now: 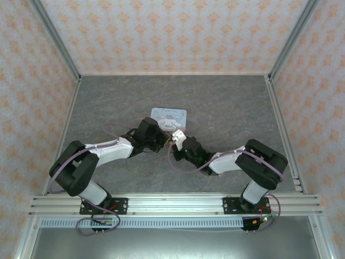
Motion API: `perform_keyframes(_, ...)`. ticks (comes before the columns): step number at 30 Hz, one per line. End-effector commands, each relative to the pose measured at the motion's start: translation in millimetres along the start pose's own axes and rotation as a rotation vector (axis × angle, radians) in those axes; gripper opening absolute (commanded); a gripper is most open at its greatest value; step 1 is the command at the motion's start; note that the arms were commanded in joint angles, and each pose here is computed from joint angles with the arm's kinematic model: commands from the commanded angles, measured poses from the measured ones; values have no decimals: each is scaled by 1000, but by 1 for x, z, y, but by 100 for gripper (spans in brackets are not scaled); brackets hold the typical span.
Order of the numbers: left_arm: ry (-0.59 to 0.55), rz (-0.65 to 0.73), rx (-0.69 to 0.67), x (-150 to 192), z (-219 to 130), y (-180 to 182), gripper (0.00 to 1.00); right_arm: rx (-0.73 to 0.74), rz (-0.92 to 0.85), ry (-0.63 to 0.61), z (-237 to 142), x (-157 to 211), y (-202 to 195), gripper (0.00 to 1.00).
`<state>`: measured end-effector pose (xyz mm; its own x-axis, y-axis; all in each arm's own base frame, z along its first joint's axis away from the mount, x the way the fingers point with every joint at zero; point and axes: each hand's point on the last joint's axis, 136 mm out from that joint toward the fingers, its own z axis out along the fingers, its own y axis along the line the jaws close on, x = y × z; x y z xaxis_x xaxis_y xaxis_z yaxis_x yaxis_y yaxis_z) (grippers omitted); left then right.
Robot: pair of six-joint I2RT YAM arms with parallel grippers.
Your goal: Unlock a padlock with a key
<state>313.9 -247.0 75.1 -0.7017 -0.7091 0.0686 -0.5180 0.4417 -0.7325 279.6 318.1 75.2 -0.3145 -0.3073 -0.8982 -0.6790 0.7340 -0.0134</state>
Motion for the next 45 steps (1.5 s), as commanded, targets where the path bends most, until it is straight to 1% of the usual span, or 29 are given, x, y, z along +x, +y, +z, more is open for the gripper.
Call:
perform_keyframes(1, 108, 24, 77, 26, -5, -19, 4, -21, 171, -40, 8, -10, -6, 0)
perform_keyframes(5, 110, 21, 71, 26, -3, -17, 4, -42, 223, -37, 11, -7, -3, 0)
perform_keyframes(8, 109, 24, 65, 25, -1, -14, 5, -54, 225, -20, 13, -2, 0, 0)
perform_keyframes(10, 104, 29, 60, 25, -1, -13, 10, -42, 220, -9, 15, 1, -3, 0)
perform_keyframes(12, 91, 38, 43, 22, -1, -10, 20, -38, 229, 4, 15, 4, -4, 0)
perform_keyframes(15, 73, 48, 26, 18, -2, -5, 31, -48, 258, 20, 15, 9, -3, 0)
perform_keyframes(18, 55, 43, 18, 12, -6, -2, 38, -68, 314, 44, 16, 15, -1, 0)
perform_keyframes(21, 30, 52, 1, 5, -13, 3, 41, -101, 372, 60, 17, 19, 1, 0)
perform_keyframes(28, -61, 96, -35, -17, -46, 7, 59, -219, 514, 37, 14, 13, 12, 0)
perform_keyframes(30, -93, 101, -51, -26, -57, 9, 62, -246, 594, 41, 14, 10, 12, 0)
perform_keyframes(35, -145, 95, -57, -49, -78, 14, 68, -330, 805, 117, 20, 11, 10, 0)
perform_keyframes(37, -165, 107, -63, -59, -85, 14, 72, -325, 856, 145, 23, 17, 8, 0)
perform_keyframes(40, -190, 144, -77, -75, -90, 11, 77, -324, 886, 161, 24, 20, 5, 0)
perform_keyframes(43, -185, 183, -82, -87, -86, 4, 80, -334, 898, 166, 25, 20, 4, 0)
perform_keyframes(45, -184, 203, -110, -96, -83, 4, 81, -348, 911, 170, 26, 18, 6, 0)
